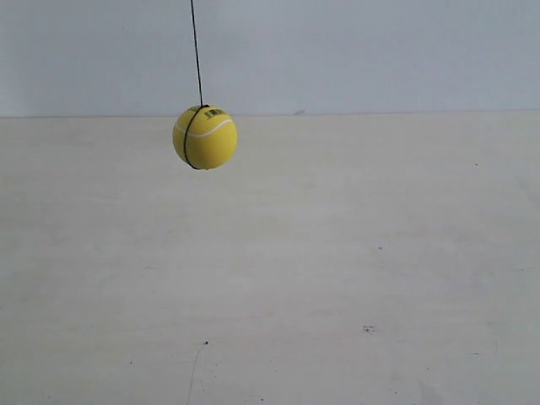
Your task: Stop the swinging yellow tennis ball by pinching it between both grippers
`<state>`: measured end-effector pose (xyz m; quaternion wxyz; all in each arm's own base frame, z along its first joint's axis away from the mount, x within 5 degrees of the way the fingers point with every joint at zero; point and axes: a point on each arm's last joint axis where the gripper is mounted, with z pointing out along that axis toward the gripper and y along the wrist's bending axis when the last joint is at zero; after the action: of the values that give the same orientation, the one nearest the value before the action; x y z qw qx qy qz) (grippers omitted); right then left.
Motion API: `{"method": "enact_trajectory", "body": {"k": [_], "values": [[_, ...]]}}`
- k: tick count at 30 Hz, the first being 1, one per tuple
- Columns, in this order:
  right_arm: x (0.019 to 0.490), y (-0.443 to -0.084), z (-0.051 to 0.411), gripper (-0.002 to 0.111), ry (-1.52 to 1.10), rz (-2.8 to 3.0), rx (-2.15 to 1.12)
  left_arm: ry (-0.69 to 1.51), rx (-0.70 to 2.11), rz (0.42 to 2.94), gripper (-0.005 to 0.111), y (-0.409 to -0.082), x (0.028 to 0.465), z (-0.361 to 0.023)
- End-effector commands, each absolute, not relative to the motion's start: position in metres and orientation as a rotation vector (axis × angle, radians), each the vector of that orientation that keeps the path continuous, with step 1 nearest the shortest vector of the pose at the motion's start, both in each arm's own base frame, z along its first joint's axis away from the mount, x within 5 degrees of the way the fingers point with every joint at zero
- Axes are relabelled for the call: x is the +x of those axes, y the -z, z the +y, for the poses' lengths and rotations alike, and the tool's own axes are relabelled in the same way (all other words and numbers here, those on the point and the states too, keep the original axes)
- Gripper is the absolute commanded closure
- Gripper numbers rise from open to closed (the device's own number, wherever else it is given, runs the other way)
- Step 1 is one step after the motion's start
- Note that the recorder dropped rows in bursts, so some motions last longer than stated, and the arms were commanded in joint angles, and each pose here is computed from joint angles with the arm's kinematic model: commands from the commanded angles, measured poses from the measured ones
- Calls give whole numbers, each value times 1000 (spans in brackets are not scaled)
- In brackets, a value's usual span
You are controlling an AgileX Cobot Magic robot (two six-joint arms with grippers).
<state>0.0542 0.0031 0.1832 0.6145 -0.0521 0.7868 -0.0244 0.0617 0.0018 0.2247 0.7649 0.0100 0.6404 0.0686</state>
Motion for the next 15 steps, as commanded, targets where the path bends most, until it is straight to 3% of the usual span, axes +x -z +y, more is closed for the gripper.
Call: {"method": "enact_trajectory", "body": {"k": [1, 8, 15], "values": [[54, -184, 3, 108, 59, 1800, -112, -223, 54, 1493, 102, -214, 60, 6], [54, -184, 3, 108, 49, 1801, -99, -54, -59, 1689, 102, -194, 56, 3], [54, -184, 3, 108, 49, 1801, -99, -97, -21, 1791, 102, -186, 54, 4]]}}
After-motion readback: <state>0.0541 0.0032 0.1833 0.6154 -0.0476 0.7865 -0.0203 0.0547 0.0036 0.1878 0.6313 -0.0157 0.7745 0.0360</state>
